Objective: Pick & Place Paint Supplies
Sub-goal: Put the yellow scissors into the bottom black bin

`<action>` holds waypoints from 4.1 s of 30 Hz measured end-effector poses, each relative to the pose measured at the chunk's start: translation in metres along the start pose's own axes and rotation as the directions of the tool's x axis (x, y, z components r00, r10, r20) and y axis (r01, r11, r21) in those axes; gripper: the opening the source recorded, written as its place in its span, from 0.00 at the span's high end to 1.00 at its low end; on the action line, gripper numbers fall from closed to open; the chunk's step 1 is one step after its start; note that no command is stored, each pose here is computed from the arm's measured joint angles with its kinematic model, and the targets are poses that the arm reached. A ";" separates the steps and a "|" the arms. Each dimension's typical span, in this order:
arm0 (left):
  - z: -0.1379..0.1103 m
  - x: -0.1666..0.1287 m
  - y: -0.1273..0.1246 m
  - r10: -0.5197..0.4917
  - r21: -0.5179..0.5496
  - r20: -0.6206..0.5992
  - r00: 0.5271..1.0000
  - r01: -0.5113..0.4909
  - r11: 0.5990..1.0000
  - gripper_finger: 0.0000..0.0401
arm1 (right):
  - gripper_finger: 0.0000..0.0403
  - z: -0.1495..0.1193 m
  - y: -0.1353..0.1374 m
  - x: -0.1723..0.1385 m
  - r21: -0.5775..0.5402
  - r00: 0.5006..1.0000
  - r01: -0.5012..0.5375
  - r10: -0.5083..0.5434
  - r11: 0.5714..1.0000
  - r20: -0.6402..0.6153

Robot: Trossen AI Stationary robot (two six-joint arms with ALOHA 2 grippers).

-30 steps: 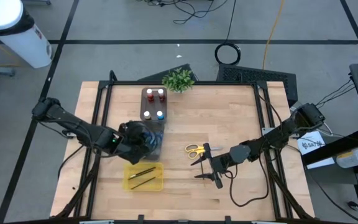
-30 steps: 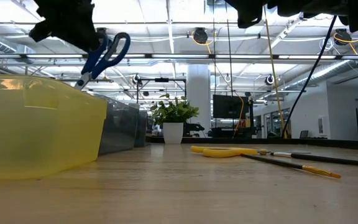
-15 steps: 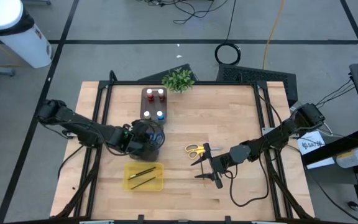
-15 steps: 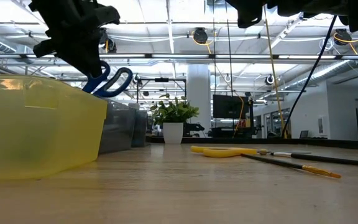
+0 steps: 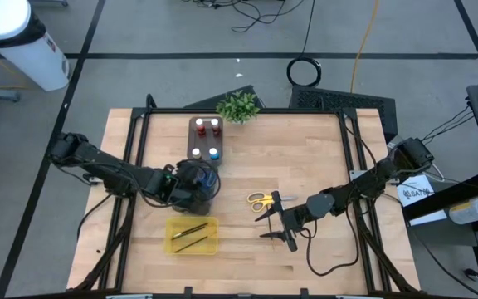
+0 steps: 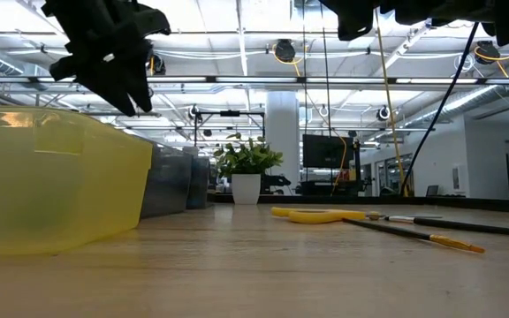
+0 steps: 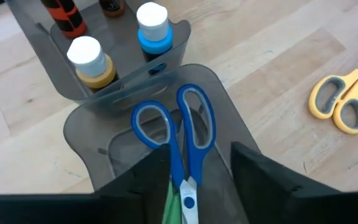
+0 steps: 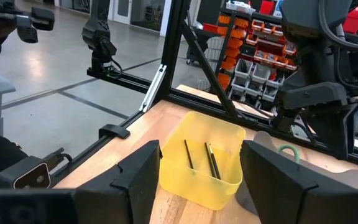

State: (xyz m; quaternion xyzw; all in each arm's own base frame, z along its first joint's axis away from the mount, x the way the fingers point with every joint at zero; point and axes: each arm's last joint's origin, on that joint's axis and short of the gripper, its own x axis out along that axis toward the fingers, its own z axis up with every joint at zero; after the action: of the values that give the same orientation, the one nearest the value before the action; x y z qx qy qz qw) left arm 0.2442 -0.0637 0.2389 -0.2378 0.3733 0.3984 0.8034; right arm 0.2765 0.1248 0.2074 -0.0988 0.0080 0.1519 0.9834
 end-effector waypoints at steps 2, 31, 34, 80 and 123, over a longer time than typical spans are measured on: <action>0.000 0.000 0.000 -0.004 0.022 0.001 1.000 0.004 1.000 0.50 | 0.48 0.000 0.000 0.000 0.000 1.000 0.000 0.000 1.000 -0.001; -0.001 -0.051 -0.056 -0.528 0.509 0.270 0.805 0.346 0.788 0.37 | 0.51 -0.084 -0.045 0.013 0.009 0.756 0.284 -0.218 0.959 -0.618; 0.000 -0.049 -0.055 -0.516 0.507 0.269 0.814 0.336 0.794 0.37 | 0.51 -0.095 -0.050 0.026 -0.013 0.713 0.260 -0.201 0.965 -0.672; -0.003 -0.035 -0.057 -0.477 0.497 0.229 0.849 0.320 0.807 0.37 | 0.85 0.031 -0.078 0.000 0.062 0.960 0.254 -0.244 0.965 -0.135; 0.011 -0.058 -0.099 -0.875 0.704 0.248 0.417 0.543 0.458 0.37 | 0.48 -0.026 -0.019 0.034 0.192 0.958 0.009 0.047 0.981 -0.284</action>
State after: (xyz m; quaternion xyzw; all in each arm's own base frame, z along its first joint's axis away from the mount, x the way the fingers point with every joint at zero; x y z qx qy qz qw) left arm 0.3067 -0.1391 0.2998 -0.0159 0.0535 -0.0680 0.9961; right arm 0.3152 0.1123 0.1839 -0.0248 0.1663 0.1438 0.9752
